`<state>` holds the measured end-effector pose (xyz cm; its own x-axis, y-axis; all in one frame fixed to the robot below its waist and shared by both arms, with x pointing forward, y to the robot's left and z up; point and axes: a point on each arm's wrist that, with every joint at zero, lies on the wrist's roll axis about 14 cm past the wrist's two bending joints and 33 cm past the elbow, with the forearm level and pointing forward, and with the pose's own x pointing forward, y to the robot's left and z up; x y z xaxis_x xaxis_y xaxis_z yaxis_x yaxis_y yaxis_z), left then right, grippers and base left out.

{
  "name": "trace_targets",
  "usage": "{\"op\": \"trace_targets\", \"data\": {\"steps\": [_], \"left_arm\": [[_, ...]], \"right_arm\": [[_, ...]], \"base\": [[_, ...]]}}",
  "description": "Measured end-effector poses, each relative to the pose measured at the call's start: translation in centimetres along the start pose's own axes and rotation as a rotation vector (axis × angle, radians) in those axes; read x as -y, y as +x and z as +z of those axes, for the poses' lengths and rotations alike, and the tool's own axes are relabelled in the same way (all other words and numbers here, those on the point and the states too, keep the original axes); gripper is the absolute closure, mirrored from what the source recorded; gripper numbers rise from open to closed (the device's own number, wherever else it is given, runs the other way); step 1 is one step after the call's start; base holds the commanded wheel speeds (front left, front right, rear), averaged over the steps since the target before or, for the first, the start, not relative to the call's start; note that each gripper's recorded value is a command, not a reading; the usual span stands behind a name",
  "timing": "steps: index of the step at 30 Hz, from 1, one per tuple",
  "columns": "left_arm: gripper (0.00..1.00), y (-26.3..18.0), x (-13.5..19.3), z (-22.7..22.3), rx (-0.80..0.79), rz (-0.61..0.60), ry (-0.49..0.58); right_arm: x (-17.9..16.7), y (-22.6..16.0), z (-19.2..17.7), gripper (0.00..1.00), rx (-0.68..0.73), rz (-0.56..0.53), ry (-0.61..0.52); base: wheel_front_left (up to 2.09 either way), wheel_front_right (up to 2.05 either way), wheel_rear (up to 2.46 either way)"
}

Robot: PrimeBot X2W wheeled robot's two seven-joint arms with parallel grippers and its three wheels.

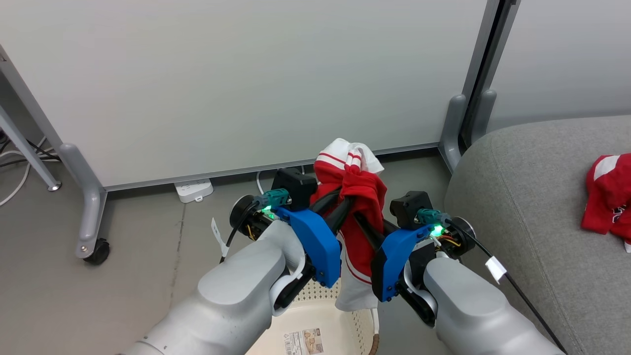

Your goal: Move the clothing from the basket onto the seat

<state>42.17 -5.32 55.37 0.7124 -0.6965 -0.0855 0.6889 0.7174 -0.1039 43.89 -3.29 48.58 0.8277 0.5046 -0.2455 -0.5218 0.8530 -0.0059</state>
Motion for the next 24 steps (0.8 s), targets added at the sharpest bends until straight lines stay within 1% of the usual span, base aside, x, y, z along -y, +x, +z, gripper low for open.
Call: {"op": "trace_targets", "data": {"steps": [1,2,17,20,24], "left_arm": [[0.04,0.0,0.0,0.0,0.001,0.000,0.002],[0.00,0.0,0.0,0.0,0.003,0.001,0.003],[0.00,-0.3,-0.5,-0.1,0.016,0.020,0.011],[0.00,-0.4,-0.8,0.0,0.032,0.023,0.029],[0.00,-1.2,-1.4,-1.1,0.031,0.043,0.019]], "right_arm": [[0.0,0.0,0.0,1.00,0.002,0.000,-0.003],[0.0,0.0,0.0,1.00,0.002,0.000,-0.004],[-0.1,0.1,-0.2,1.00,-0.003,0.005,-0.005],[0.1,0.2,0.0,1.00,0.004,0.002,-0.003],[0.2,0.2,-0.2,1.00,0.004,-0.004,0.005]], "base": [[0.00,0.00,0.00],[0.00,0.00,0.00],[0.00,0.00,0.00],[0.00,0.00,0.00],[0.00,0.00,0.00]]}}
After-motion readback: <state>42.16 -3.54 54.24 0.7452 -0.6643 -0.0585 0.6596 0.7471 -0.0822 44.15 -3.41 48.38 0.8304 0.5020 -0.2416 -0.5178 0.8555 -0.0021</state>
